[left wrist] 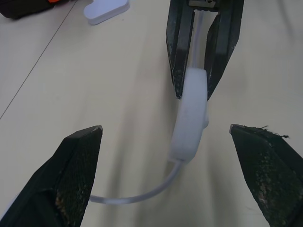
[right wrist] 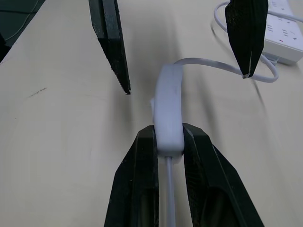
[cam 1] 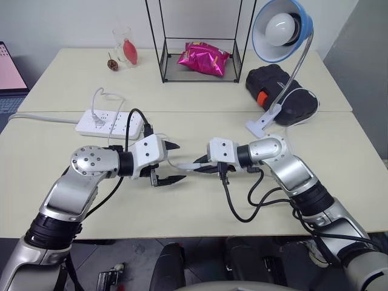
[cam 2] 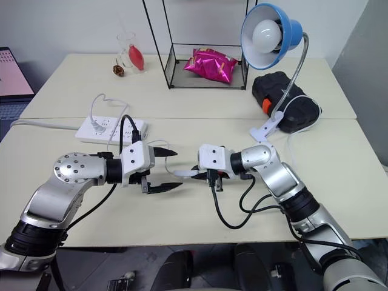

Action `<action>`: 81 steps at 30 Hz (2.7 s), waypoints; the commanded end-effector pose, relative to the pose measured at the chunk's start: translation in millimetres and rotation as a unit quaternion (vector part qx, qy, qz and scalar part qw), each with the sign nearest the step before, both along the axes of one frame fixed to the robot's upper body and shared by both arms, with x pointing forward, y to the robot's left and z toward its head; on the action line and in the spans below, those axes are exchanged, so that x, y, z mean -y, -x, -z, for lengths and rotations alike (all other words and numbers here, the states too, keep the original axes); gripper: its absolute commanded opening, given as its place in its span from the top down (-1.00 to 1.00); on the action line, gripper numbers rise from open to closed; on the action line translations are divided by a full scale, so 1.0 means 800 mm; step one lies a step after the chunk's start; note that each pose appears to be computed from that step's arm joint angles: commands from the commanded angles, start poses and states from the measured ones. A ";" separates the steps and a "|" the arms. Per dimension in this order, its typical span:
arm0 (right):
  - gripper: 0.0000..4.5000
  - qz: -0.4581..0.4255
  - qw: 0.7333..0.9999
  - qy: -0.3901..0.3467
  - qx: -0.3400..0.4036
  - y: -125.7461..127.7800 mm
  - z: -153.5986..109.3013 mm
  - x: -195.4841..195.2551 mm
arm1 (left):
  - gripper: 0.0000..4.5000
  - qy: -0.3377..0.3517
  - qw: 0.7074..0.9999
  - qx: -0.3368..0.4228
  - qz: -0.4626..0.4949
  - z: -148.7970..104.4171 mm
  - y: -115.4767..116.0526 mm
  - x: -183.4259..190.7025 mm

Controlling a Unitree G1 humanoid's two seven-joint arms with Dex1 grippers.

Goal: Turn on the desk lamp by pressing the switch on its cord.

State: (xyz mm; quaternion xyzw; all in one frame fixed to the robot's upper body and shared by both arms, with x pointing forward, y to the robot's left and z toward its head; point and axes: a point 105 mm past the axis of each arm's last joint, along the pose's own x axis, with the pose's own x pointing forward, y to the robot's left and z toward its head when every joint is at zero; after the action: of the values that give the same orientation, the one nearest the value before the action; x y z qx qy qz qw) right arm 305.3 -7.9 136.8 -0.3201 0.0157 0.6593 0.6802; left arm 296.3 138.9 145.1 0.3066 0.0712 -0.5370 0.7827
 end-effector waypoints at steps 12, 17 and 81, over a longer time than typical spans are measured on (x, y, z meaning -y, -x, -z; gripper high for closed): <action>0.83 -0.023 0.999 -0.012 0.023 0.005 -0.021 -0.012 | -0.72 -0.001 1.000 0.011 0.011 0.002 -0.005 0.010; 0.83 -0.024 0.999 -0.013 0.021 0.007 -0.021 -0.013 | -0.19 -0.003 1.000 0.010 0.007 0.003 -0.008 0.009; 0.40 0.038 0.998 0.029 0.038 -0.088 0.023 -0.001 | -0.75 0.031 0.997 0.006 -0.067 -0.015 0.047 -0.058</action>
State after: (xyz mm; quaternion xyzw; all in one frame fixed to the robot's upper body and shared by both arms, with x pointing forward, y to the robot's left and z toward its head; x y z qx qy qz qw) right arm 371.4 -6.0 105.3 -0.3609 0.0436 0.6257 0.6902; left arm 259.3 187.5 141.7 0.2784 0.0978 -0.4885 0.8211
